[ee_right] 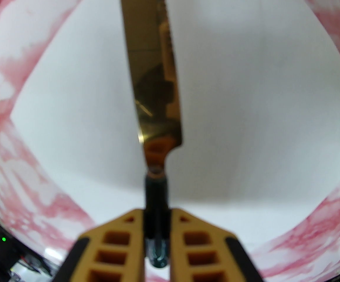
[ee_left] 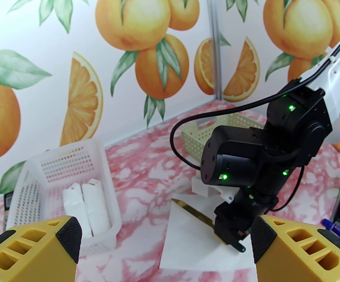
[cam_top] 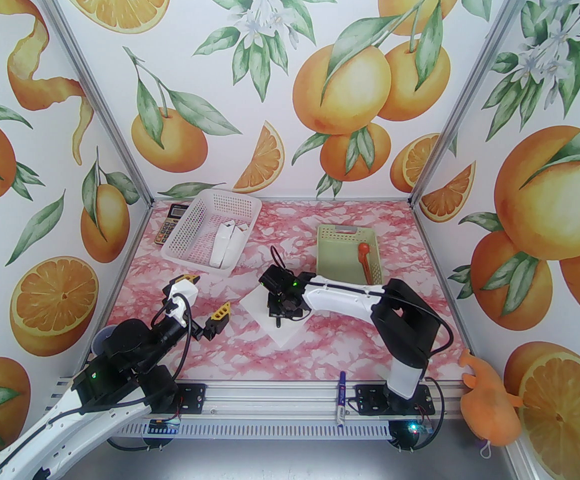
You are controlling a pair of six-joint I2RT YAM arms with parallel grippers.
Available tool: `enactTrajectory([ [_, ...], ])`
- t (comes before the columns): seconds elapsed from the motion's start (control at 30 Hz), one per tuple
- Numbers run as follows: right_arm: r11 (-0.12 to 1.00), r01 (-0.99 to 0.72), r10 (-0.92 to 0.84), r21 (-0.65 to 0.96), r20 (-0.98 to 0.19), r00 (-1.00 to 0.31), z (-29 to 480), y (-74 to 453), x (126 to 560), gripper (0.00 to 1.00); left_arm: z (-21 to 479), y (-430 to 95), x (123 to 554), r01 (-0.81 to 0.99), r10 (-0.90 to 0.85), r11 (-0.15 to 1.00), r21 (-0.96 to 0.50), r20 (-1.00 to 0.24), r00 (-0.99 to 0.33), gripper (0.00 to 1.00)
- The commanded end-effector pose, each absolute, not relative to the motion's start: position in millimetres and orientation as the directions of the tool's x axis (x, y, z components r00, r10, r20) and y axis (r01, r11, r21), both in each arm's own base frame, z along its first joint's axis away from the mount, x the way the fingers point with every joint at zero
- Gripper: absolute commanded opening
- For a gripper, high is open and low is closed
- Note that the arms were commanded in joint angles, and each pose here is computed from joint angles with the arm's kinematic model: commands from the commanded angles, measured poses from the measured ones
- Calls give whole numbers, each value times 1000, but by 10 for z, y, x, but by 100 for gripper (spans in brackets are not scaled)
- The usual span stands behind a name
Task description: Place the utensils on the paper napkin and roll it up
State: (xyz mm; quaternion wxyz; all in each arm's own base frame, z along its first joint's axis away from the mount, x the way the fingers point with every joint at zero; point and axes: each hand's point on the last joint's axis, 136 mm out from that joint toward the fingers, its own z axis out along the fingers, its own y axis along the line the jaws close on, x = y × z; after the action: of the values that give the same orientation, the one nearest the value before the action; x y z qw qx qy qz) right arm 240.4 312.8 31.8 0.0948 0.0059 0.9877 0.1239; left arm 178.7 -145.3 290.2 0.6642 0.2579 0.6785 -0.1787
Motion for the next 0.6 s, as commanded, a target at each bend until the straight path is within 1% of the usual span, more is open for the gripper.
enactTrajectory([
  [0.0,971,-6,45,239,-210,-977,307,3190,2482,17,2861,-1436,1794,580,126,807,113,-992,18,100],
  [0.47,975,6,49,220,-188,-981,169,3168,2455,19,2839,-1451,1802,583,134,804,115,-991,11,100],
  [0.57,976,9,51,217,-188,-981,158,3163,2453,24,2837,-1453,1803,583,133,805,113,-991,9,100],
])
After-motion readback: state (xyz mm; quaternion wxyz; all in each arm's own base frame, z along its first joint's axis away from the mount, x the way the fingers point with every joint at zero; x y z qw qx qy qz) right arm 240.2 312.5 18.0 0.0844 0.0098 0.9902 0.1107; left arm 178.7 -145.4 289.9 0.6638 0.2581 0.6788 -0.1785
